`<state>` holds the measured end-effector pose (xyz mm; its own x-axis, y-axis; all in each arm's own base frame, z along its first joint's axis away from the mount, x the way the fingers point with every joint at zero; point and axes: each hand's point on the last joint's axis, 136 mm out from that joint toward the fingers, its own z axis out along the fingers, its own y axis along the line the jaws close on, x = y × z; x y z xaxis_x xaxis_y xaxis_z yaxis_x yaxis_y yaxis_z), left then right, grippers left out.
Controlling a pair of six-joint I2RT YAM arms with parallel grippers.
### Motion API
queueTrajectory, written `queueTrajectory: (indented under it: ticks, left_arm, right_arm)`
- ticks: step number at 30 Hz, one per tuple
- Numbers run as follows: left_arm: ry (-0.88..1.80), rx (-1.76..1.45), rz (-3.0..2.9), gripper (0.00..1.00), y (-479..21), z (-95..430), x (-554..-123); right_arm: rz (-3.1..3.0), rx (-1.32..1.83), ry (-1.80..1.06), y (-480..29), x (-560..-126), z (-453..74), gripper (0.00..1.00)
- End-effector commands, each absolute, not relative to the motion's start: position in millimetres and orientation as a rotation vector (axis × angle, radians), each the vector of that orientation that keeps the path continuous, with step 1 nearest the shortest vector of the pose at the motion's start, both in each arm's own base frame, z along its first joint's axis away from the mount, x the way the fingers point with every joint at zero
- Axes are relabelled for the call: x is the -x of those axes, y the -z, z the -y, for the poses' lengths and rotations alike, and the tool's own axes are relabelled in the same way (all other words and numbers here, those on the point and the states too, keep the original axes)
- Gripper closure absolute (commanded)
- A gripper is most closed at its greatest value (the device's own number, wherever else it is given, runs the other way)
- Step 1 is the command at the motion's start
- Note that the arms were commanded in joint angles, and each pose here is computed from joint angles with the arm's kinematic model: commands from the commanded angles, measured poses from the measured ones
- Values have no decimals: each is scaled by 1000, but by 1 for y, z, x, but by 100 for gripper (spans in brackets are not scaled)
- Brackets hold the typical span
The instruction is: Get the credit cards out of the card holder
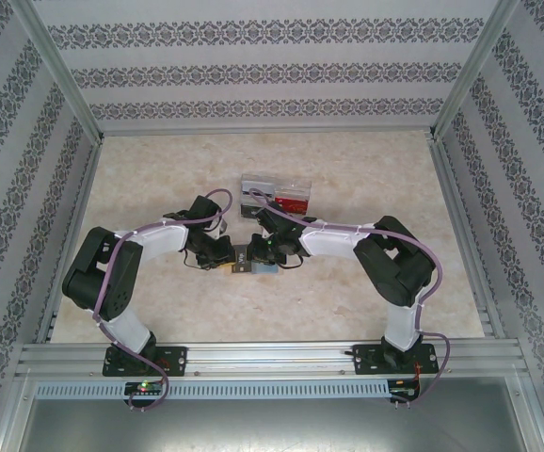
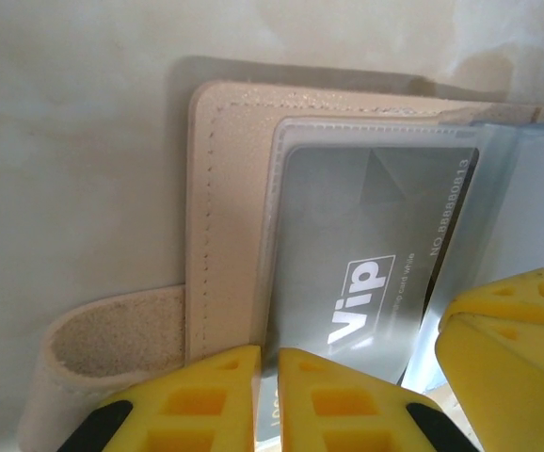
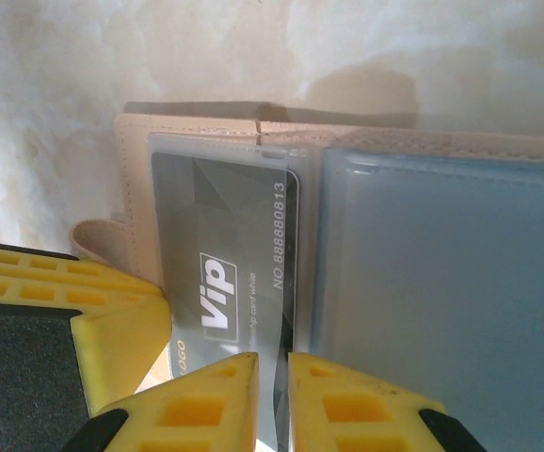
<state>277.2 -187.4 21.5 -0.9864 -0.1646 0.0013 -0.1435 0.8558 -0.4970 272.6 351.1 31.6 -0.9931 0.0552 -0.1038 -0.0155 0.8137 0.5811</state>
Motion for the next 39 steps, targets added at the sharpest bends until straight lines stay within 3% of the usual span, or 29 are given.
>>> queueTrajectory:
  ticks: [1, 15, 19, 39]
  left_arm:
    - [780, 239, -3007, 85, -16, 191, -275]
    - [786, 228, -3005, 85, -17, 194, -275]
    - [785, 231, -3006, 85, -16, 194, -275]
    - [792, 210, -2992, 85, -21, 196, -279]
  right_arm:
    - [-2916, -65, -925, -21, -267, -349, 82]
    - [-2928, -73, -948, -17, -265, -352, 87]
    - [-2919, -74, -960, -20, -266, -352, 100]
    - [-2879, -133, -906, -28, -273, -317, 99]
